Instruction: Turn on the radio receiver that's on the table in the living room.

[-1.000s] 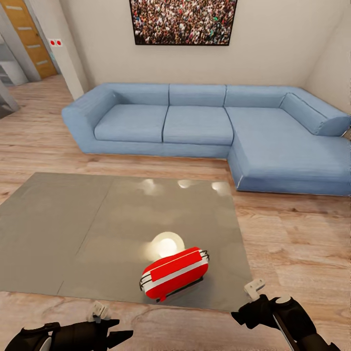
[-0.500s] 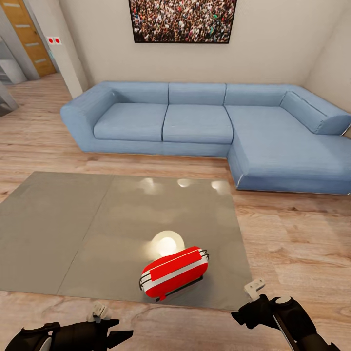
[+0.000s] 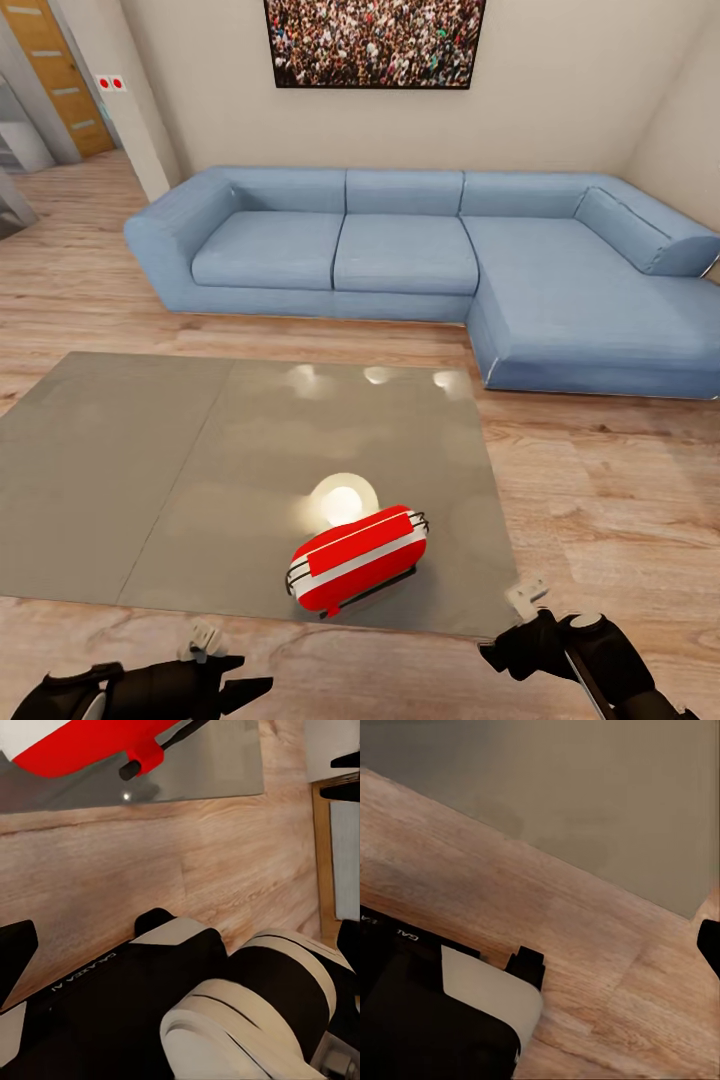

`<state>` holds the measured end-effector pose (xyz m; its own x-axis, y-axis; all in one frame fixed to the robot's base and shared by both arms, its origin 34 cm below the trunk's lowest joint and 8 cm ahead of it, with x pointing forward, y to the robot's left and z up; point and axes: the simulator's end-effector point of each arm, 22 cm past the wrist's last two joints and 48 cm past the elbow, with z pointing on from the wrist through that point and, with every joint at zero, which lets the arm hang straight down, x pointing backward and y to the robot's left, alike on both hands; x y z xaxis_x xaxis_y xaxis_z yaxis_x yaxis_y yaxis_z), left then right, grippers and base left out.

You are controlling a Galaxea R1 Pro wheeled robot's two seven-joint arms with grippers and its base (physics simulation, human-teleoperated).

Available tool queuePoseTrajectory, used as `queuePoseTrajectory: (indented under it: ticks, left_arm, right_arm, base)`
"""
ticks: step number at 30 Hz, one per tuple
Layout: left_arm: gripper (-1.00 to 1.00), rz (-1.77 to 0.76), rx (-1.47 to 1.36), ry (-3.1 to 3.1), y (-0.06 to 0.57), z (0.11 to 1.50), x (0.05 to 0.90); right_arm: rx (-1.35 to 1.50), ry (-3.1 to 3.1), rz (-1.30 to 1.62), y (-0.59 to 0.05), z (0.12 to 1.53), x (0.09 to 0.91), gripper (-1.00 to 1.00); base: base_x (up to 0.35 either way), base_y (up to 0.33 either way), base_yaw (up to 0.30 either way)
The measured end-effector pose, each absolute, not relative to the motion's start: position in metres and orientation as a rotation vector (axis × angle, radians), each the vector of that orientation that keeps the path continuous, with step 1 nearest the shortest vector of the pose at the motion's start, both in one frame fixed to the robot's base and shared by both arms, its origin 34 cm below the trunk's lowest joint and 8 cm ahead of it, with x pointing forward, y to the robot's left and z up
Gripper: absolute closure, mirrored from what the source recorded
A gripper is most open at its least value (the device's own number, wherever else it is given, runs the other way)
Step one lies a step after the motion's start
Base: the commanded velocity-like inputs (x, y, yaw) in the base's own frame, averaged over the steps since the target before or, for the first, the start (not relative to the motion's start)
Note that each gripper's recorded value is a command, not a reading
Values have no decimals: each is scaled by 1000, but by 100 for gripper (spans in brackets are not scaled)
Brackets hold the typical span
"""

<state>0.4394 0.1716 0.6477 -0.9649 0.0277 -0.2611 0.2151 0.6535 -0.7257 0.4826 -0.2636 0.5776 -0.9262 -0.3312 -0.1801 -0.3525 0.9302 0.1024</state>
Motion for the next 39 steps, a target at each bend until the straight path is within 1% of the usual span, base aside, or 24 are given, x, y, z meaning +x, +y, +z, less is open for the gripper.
queuePoseTrajectory:
  ticks: [19,33,39]
  left_arm:
    - [-100,-1217,200,2622,175,651,442]
    - [-100,-1211,200,2626,176,650,442]
    - [-100,-1210,200,2629,176,650,441]
  right_arm:
    - [-520,3037,198,-277,549,442,-100]
    - [-532,2996,186,-275,561,457,-100]
    - [-538,2988,183,-277,562,459,-100]
  base:
    - [0,0,0]
    - [0,0,0]
    - [0,0,134]
